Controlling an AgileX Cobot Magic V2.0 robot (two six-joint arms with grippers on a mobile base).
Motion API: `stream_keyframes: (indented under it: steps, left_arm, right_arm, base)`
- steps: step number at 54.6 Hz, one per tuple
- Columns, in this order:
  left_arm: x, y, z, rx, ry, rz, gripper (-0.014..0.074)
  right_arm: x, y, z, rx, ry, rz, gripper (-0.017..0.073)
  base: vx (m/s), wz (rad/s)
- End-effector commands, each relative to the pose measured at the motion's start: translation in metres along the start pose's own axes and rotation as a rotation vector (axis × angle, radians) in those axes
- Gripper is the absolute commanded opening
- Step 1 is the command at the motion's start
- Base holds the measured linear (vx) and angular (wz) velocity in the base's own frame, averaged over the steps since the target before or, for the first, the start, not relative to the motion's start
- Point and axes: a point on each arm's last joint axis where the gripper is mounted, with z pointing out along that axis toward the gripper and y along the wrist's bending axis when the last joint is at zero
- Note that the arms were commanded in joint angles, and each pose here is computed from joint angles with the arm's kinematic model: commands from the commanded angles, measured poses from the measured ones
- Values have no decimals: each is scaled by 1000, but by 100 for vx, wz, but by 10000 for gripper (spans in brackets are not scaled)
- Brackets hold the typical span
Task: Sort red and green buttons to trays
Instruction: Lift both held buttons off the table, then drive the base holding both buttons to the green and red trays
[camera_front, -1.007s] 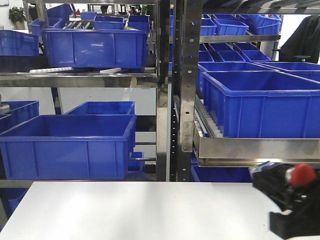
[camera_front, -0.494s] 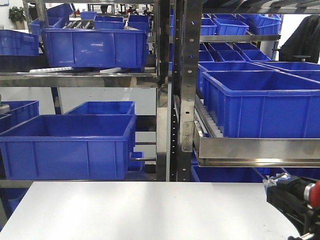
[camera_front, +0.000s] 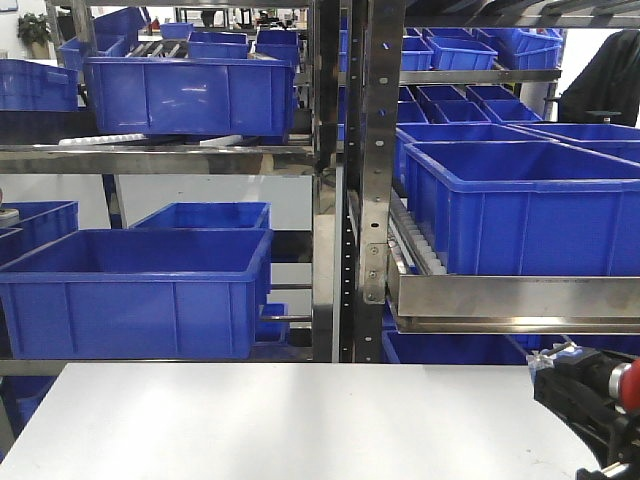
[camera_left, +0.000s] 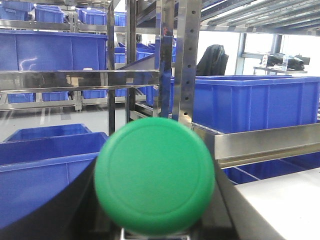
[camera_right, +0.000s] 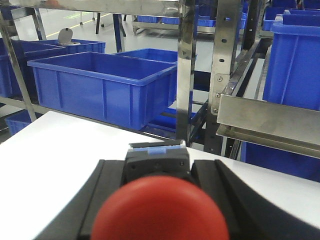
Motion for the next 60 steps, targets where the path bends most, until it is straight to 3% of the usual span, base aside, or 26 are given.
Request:
stream_keyframes:
  steps: [1,60]
  left_arm:
    - [-11,-4,-1,30,-41,-24,21]
    - [-11,-4,-1,30,-41,-24,21]
  right_arm:
    - [-19,-1,-6,15,-132,-4,-9]
    - [-20,-1,-6,16,-135,-10,-9]
  base:
    - [0,0]
    - [-4,-3]
